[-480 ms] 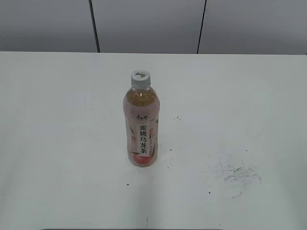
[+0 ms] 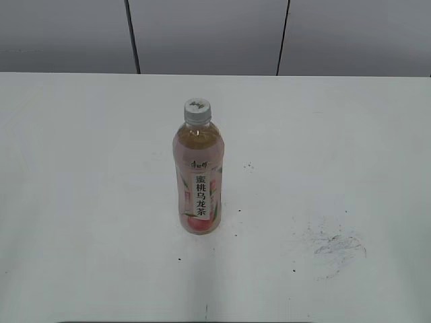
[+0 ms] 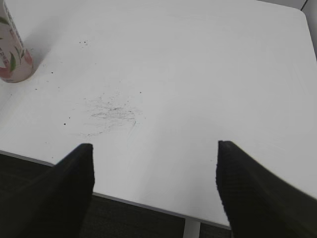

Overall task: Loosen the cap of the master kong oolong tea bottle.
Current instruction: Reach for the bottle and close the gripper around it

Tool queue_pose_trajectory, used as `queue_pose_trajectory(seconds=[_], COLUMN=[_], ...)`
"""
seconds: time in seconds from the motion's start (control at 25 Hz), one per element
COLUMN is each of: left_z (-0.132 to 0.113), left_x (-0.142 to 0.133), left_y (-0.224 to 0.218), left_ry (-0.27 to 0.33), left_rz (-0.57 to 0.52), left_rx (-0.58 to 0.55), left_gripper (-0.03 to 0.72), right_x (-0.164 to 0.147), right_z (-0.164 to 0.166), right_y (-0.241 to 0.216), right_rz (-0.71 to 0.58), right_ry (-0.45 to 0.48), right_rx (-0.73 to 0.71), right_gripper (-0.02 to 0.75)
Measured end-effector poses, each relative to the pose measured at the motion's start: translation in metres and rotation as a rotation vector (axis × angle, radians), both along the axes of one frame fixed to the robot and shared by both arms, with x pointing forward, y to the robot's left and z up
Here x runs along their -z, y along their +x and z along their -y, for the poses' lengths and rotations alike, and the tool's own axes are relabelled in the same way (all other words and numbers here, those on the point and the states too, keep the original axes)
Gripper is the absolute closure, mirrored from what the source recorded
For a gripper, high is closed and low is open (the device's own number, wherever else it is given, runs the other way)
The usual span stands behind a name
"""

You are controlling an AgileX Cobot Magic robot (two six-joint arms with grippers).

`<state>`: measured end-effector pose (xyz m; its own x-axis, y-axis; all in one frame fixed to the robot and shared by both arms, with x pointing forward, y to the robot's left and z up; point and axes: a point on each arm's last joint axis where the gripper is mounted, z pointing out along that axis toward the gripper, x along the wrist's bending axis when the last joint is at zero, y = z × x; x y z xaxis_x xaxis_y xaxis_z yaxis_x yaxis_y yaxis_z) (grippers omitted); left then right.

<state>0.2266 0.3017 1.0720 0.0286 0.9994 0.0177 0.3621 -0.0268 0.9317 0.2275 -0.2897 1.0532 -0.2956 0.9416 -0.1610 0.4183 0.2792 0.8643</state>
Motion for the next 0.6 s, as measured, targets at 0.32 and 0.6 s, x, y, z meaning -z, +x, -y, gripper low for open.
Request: queue_pose_trajectory(seconds=[0.32, 0.6], left_z=[0.0000, 0.0000], left_x=[0.0000, 0.0000], left_y=[0.0000, 0.0000], left_ry=[0.000, 0.000], left_rz=[0.000, 0.000], left_rx=[0.000, 0.000], left_gripper=[0.190, 0.190], right_x=[0.0000, 0.0000], right_z=[0.0000, 0.0000], right_y=[0.0000, 0.0000], right_rz=[0.000, 0.000], right_ry=[0.000, 0.000], right_rx=[0.000, 0.000], right_gripper=[0.160, 0.160])
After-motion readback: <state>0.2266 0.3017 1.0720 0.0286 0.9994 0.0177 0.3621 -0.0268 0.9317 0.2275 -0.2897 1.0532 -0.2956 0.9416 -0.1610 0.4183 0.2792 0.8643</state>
